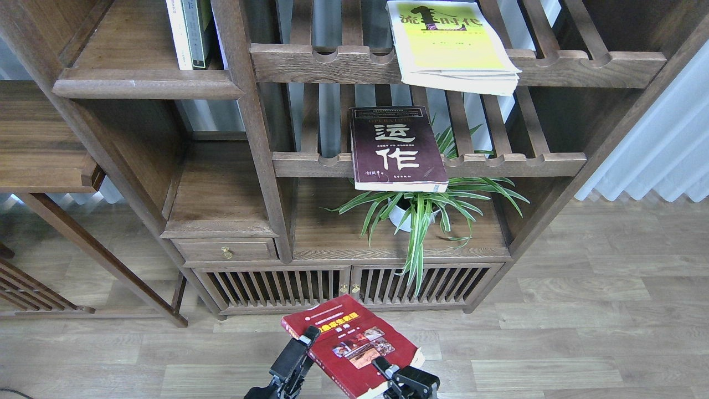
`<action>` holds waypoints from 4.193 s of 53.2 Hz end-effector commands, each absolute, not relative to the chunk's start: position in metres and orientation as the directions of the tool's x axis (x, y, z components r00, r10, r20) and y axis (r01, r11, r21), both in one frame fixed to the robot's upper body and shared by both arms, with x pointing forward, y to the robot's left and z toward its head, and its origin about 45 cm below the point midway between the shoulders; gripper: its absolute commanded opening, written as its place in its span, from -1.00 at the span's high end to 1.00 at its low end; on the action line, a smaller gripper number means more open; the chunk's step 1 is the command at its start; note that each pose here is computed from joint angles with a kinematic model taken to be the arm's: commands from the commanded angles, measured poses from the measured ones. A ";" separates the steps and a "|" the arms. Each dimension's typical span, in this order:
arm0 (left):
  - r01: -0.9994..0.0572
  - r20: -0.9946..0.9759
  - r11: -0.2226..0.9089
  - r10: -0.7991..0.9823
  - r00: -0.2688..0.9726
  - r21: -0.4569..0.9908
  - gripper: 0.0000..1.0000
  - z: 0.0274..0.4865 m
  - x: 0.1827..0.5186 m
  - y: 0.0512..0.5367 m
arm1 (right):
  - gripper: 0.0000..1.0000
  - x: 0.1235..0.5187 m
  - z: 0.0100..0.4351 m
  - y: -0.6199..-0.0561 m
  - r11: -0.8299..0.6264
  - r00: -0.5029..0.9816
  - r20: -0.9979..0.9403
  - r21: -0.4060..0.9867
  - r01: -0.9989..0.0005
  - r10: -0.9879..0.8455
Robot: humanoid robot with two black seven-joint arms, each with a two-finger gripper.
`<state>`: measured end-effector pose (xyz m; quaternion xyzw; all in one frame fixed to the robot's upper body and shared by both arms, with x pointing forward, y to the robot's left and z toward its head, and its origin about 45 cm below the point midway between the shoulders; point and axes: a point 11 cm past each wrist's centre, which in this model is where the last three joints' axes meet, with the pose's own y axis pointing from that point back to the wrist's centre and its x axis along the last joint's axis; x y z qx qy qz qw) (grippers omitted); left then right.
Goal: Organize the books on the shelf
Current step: 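Grasp the red book with the left gripper from the right gripper, then carry the red book with the left gripper up to the upper shelf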
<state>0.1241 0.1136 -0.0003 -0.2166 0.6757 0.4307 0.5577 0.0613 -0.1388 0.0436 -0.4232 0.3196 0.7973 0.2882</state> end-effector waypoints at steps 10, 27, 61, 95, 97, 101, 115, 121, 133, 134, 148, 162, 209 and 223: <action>-0.769 -0.939 0.539 0.194 -0.285 0.345 -0.75 -0.002 0.124 0.114 | 0.83 0.043 0.042 -0.129 -0.659 -0.510 -0.841 0.280 -0.698 0.183; -0.765 -0.938 0.543 0.195 -0.286 0.346 0.26 -0.002 0.122 0.113 | 0.80 0.034 0.039 -0.126 -0.681 -0.518 -0.841 0.290 -0.672 0.154; -0.733 -0.936 0.583 0.203 -0.286 0.350 0.94 -0.003 0.117 0.110 | 0.02 0.033 0.027 -0.134 -0.671 -0.517 -0.850 0.325 -0.667 0.103; -0.862 -0.954 0.425 0.232 -0.190 0.275 0.94 0.052 0.134 0.225 | -0.97 0.048 -0.012 -0.170 -0.622 -0.520 -0.853 0.436 -0.651 -0.053; -0.868 -0.946 0.404 0.258 -0.195 0.289 0.94 0.052 0.134 0.239 | -0.97 0.050 -0.013 -0.171 -0.621 -0.518 -0.853 0.437 -0.651 -0.057; -0.875 -0.935 0.377 0.293 -0.199 0.304 0.94 0.052 0.134 0.259 | -0.97 0.051 -0.013 -0.170 -0.621 -0.515 -0.855 0.435 -0.652 -0.057; -0.938 -0.905 0.236 0.400 -0.145 0.255 0.95 0.079 0.166 0.332 | -0.97 0.054 -0.013 -0.170 -0.621 -0.512 -0.857 0.433 -0.654 -0.059; -0.963 -0.862 0.162 0.495 -0.111 0.217 0.95 0.106 0.183 0.384 | -0.97 0.053 -0.017 -0.173 -0.615 -0.516 -0.854 0.444 -0.651 -0.071; -0.986 -0.765 0.079 0.641 -0.060 0.144 0.95 0.165 0.207 0.456 | -0.97 0.058 -0.023 -0.172 -0.608 -0.518 -0.851 0.454 -0.651 -0.081; -0.989 -0.756 0.070 0.653 -0.052 0.129 0.95 0.173 0.210 0.462 | -0.97 0.059 -0.022 -0.168 -0.609 -0.517 -0.853 0.448 -0.654 -0.073; -0.999 -0.703 0.032 0.710 0.036 -0.019 0.95 0.241 0.243 0.498 | -0.97 0.065 -0.022 -0.159 -0.617 -0.508 -0.859 0.433 -0.657 -0.061; -0.989 -0.653 0.080 0.744 0.143 -0.125 0.95 0.287 0.276 0.496 | -0.97 0.066 -0.023 -0.159 -0.616 -0.508 -0.859 0.435 -0.657 -0.064; -0.900 -0.480 0.318 0.765 0.429 -0.298 0.93 0.400 0.344 0.448 | -0.97 0.066 -0.023 -0.159 -0.612 -0.511 -0.857 0.435 -0.660 -0.059; -0.873 -0.371 0.382 0.797 0.477 -0.302 0.92 0.433 0.352 0.438 | -0.97 0.066 -0.023 -0.156 -0.615 -0.511 -0.858 0.432 -0.660 -0.054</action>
